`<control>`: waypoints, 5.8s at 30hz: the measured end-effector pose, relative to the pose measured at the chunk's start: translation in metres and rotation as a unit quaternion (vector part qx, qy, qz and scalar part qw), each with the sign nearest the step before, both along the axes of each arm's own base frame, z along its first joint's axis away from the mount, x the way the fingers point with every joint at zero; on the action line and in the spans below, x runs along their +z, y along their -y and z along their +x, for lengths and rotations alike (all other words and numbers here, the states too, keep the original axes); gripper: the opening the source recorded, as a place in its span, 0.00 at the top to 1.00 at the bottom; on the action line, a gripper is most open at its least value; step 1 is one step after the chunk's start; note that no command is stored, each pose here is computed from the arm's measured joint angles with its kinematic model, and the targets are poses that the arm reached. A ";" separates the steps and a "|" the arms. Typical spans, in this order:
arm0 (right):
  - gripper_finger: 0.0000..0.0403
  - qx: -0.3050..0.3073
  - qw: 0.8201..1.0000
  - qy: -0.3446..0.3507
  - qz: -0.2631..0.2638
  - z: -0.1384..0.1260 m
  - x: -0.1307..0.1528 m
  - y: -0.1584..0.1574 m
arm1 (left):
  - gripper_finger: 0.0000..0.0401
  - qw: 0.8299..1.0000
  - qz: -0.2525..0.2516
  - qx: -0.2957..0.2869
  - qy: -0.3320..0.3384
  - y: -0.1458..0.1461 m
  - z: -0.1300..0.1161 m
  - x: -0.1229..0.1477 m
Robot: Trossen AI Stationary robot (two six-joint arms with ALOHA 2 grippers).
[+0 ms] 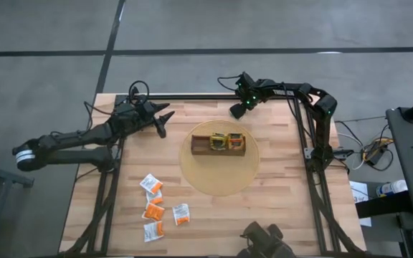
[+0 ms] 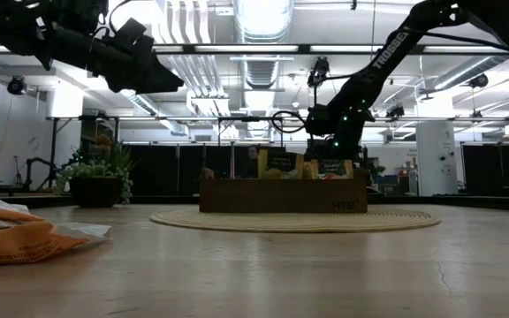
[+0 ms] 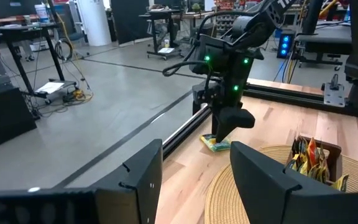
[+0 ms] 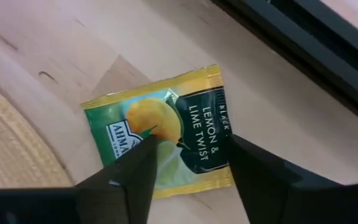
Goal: Pick & Place Tea
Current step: Put the yellow tea bag into the middle section of the wooden organizer
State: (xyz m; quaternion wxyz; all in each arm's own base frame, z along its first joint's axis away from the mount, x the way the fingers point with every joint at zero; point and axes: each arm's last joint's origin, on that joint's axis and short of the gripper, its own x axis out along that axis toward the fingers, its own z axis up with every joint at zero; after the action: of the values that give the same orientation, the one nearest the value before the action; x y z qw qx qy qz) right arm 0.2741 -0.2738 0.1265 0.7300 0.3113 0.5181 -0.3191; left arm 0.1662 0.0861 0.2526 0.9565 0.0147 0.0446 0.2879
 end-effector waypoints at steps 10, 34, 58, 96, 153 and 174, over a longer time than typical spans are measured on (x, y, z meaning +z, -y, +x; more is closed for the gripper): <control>0.93 0.034 0.998 -0.018 -0.041 0.000 0.010 0.003 | 0.54 1.000 -0.006 0.000 0.004 0.000 0.000 0.000; 0.96 0.223 0.931 -0.030 -0.288 0.058 0.114 -0.137 | 0.54 0.988 -0.146 -0.007 0.046 0.002 0.000 -0.008; 0.96 0.328 0.842 0.028 -0.427 0.085 0.108 -0.332 | 0.54 0.968 -0.208 -0.112 0.085 0.024 0.002 0.000; 0.96 0.284 0.806 -0.082 -0.513 0.095 0.034 -0.306 | 0.54 0.964 -0.199 -0.161 0.075 0.040 -0.002 0.001; 0.96 0.269 0.768 -0.138 -0.565 0.098 0.011 -0.313 | 0.54 0.963 -0.198 -0.162 0.077 0.042 -0.007 0.002; 0.96 0.234 0.788 -0.109 -0.558 0.091 0.004 -0.316 | 0.54 0.963 -0.198 -0.163 0.077 0.042 -0.007 0.002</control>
State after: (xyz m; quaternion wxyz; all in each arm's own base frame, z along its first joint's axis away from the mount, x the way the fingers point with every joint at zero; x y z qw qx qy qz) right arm 0.3654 0.0419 0.1302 0.7678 -0.3182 0.3823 -0.4037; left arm 0.1597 0.0444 0.2550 0.9748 -0.1905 0.0238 0.1140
